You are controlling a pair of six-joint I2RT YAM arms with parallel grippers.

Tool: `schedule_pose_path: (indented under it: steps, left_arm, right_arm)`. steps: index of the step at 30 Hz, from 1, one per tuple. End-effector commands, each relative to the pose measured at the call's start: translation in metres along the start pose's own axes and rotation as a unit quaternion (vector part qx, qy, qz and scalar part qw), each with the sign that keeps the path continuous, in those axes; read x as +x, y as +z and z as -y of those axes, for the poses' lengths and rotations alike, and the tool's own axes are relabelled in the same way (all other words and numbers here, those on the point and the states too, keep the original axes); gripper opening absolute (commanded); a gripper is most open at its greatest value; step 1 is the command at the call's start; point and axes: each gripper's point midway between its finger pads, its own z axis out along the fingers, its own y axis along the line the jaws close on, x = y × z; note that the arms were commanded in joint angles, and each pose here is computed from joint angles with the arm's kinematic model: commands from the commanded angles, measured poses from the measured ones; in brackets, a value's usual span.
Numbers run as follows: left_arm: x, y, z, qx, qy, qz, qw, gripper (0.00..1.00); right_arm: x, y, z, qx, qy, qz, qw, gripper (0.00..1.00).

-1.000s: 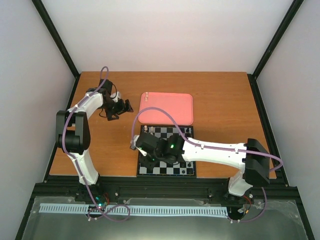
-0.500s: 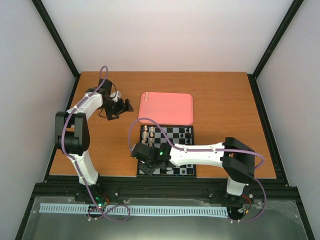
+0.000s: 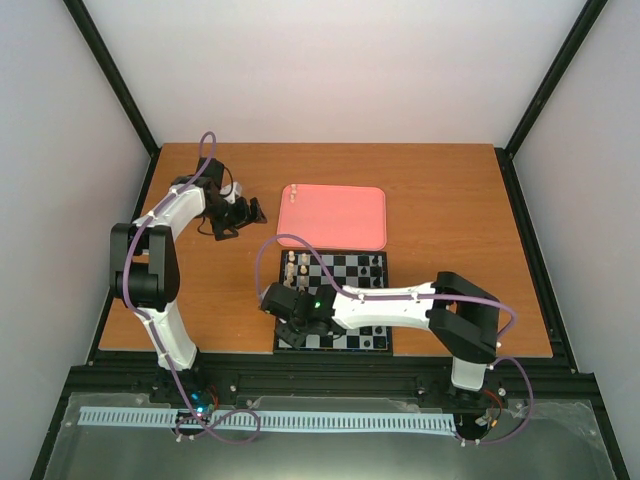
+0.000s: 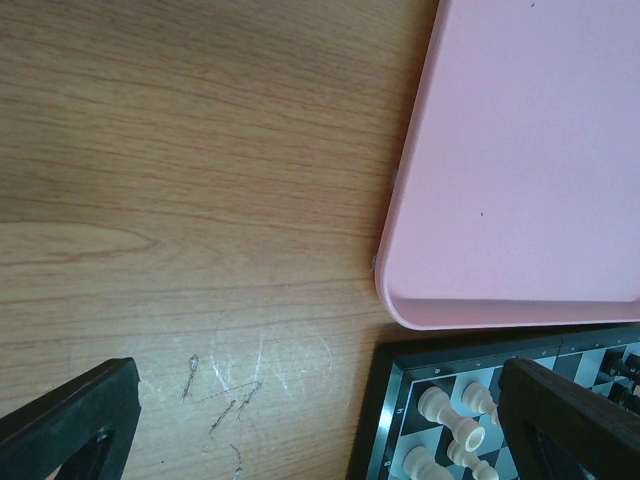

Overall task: Set up the chess pieces on the board
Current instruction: Place the chess piece on the chessboard.

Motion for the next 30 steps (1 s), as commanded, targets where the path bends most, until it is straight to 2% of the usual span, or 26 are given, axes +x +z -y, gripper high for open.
schedule_pose_path:
  steps: [1,25,30]
  left_arm:
    - [-0.0091,-0.013,0.0112,0.014,0.01,0.024,1.0,1.0]
    - [-0.0086,-0.0145,0.0103,0.01,0.012,0.025,1.0,1.0]
    - [-0.009,-0.0137,0.0103,0.011,0.011,0.024,1.0,1.0]
  right_arm:
    - [-0.0059,0.0048,0.0052,-0.004,0.017,0.006,1.0,0.06]
    - [-0.0058,0.0115,0.0045,-0.01,0.001,-0.007,1.0,0.1]
    - [-0.0061,0.0076,0.004,-0.013,-0.004,-0.004,1.0,0.26]
